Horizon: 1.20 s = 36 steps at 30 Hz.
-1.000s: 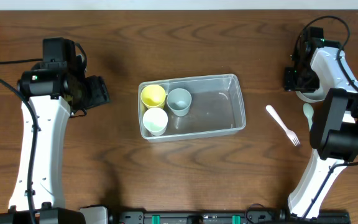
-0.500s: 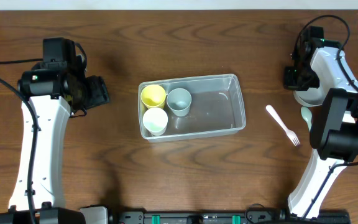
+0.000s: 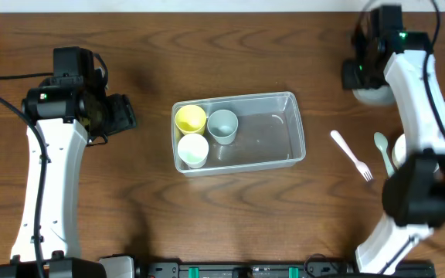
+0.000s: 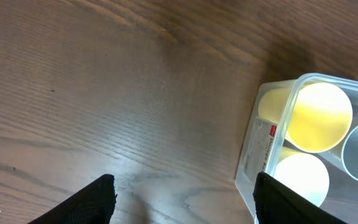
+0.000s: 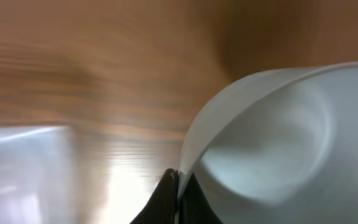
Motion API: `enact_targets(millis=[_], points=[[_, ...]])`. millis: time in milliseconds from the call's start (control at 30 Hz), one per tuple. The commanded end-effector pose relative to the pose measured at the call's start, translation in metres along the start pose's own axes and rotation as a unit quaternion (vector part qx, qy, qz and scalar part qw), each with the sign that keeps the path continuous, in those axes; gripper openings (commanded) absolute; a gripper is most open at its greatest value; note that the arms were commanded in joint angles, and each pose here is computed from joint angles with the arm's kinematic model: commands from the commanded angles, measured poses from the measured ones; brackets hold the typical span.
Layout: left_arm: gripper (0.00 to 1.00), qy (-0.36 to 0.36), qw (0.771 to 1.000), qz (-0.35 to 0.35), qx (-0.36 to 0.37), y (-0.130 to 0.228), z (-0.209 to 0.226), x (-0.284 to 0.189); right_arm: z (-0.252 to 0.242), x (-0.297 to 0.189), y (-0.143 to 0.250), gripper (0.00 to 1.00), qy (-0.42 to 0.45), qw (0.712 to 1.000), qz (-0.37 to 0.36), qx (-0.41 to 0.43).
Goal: Pack container
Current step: 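Carry the grey bowl into the container with the right gripper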
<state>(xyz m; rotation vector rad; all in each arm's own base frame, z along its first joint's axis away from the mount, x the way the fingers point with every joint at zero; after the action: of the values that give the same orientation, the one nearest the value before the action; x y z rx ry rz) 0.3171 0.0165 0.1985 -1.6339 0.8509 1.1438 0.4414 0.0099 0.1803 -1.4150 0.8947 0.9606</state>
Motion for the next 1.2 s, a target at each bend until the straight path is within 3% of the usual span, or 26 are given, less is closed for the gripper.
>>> enact_targets(millis=[0, 167, 400, 633, 967, 1000, 1067, 1167], points=[[0.72, 0.003, 1.0, 0.004, -0.007, 0.001, 0.0, 0.001, 0.069, -0.073, -0.006, 0.01, -0.068, 0.99, -0.072, -0.097], [0.72, 0.003, 1.0, 0.004, -0.007, 0.001, 0.0, 0.001, 0.146, -0.092, 0.026, 0.02, -0.109, 0.975, -0.051, -0.186], [0.72, 0.003, 1.0, 0.004, -0.007, 0.001, 0.0, 0.001, 0.208, -0.059, 0.067, 0.01, -0.129, 0.965, 0.012, -0.228], [0.72, 0.003, 1.0, 0.004, -0.007, 0.001, 0.0, 0.001, 0.224, -0.012, 0.1, 0.01, -0.122, 0.956, 0.081, -0.254], [0.72, 0.003, 1.0, 0.004, -0.007, 0.001, 0.0, 0.001, 0.213, 0.045, 0.111, 0.05, -0.1, 0.955, 0.146, -0.238], [0.72, 0.003, 1.0, 0.004, -0.007, 0.001, 0.0, 0.001, 0.212, 0.049, 0.112, 0.06, -0.099, 0.955, 0.15, -0.237], [0.72, 0.004, 1.0, 0.003, -0.007, 0.001, 0.0, 0.001, 0.211, 0.057, 0.112, 0.2, -0.094, 0.954, 0.153, -0.24], [0.72, 0.004, 1.0, 0.002, -0.007, 0.0, 0.0, 0.001, 0.206, 0.063, 0.104, 0.3, -0.076, 0.958, 0.139, -0.239]])
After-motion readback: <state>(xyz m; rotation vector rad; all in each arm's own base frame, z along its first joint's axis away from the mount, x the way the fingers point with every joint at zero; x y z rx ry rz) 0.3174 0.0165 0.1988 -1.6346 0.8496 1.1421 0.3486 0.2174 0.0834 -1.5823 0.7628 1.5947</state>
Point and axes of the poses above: each gripper's point midway between its finger pads, its own x axis out along the fingers, its own z axis along the line the jaws close on, y = z × x, the point moved 1 cm from there along -x, back along the fingers
